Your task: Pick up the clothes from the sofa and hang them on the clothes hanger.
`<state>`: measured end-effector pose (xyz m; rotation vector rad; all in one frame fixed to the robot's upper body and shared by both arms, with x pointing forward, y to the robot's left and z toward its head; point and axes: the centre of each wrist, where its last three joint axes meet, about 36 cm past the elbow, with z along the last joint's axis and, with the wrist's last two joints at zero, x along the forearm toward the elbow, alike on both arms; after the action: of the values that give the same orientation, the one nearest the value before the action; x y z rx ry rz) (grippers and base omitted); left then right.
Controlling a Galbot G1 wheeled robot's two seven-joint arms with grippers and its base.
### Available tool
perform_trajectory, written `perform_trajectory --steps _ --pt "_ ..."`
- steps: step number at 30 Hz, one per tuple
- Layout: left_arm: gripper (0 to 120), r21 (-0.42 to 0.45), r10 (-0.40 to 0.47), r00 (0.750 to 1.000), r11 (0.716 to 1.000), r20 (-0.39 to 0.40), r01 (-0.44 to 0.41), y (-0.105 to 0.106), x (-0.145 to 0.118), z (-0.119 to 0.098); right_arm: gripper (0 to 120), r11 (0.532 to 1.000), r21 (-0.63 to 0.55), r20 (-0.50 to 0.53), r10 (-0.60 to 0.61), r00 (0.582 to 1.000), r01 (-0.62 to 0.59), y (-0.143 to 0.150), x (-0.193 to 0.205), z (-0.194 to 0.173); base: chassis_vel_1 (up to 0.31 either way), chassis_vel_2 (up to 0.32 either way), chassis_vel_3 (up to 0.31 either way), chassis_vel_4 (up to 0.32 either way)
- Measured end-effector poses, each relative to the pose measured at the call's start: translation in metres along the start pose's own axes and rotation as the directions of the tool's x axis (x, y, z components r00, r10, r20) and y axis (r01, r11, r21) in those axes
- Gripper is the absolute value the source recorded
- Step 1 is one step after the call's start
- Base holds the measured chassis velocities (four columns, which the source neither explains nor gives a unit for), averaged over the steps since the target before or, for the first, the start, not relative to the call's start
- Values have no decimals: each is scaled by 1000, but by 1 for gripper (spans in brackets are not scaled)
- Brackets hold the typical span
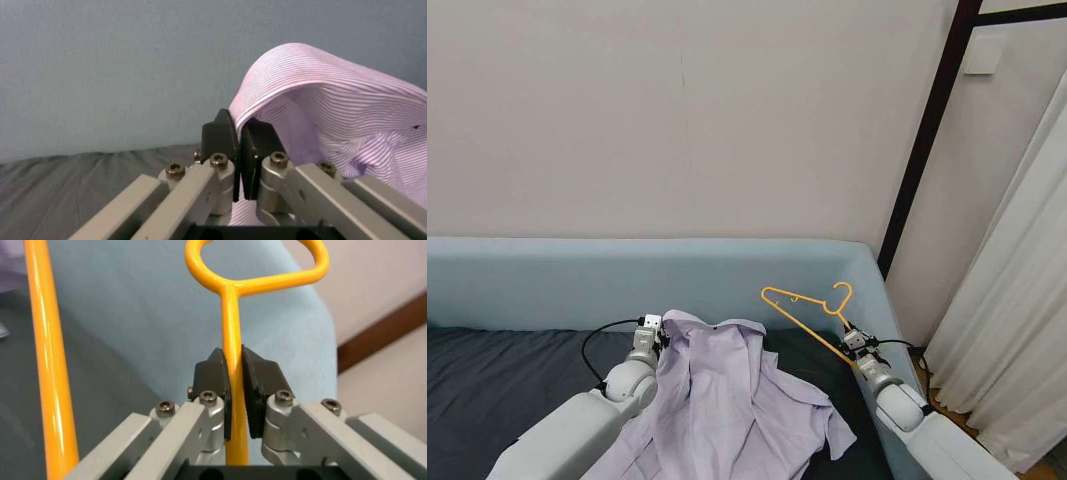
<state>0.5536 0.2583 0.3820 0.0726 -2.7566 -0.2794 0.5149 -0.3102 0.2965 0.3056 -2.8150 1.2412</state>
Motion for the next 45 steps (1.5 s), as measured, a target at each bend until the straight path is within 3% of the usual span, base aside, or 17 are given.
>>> perform_trajectory --steps 1,4,9,19,27,32,45 --pt "0 0 0 1000 1000 0 0 0 0 0 5 1000 0 0 0 1000 0 0 0 0 0 0 0 0" --pt "0 -11 11 1000 1000 -5 -12 -3 8 -15 5 987 159 121 -48 992 28 13 39 11 0 0 0 0" --pt "0 -21 27 999 999 -20 -28 -5 26 -33 5 964 265 224 -98 970 36 27 60 3 0 0 0 0" --pt "0 -11 61 995 998 -76 -62 -3 67 -56 5 978 198 327 -123 937 59 83 57 -57 0 0 0 0" --pt "0 5 57 995 998 -79 -57 -1 81 -60 5 986 162 331 -98 938 45 113 36 -94 0 0 0 0" --pt "0 30 75 994 997 -78 -73 -6 91 -67 5 981 192 284 -54 957 -2 123 21 -94 0 0 0 0" --pt "0 61 152 987 987 -47 -149 -32 114 -86 5 961 253 204 60 977 -112 113 -8 -93 0 0 0 0"
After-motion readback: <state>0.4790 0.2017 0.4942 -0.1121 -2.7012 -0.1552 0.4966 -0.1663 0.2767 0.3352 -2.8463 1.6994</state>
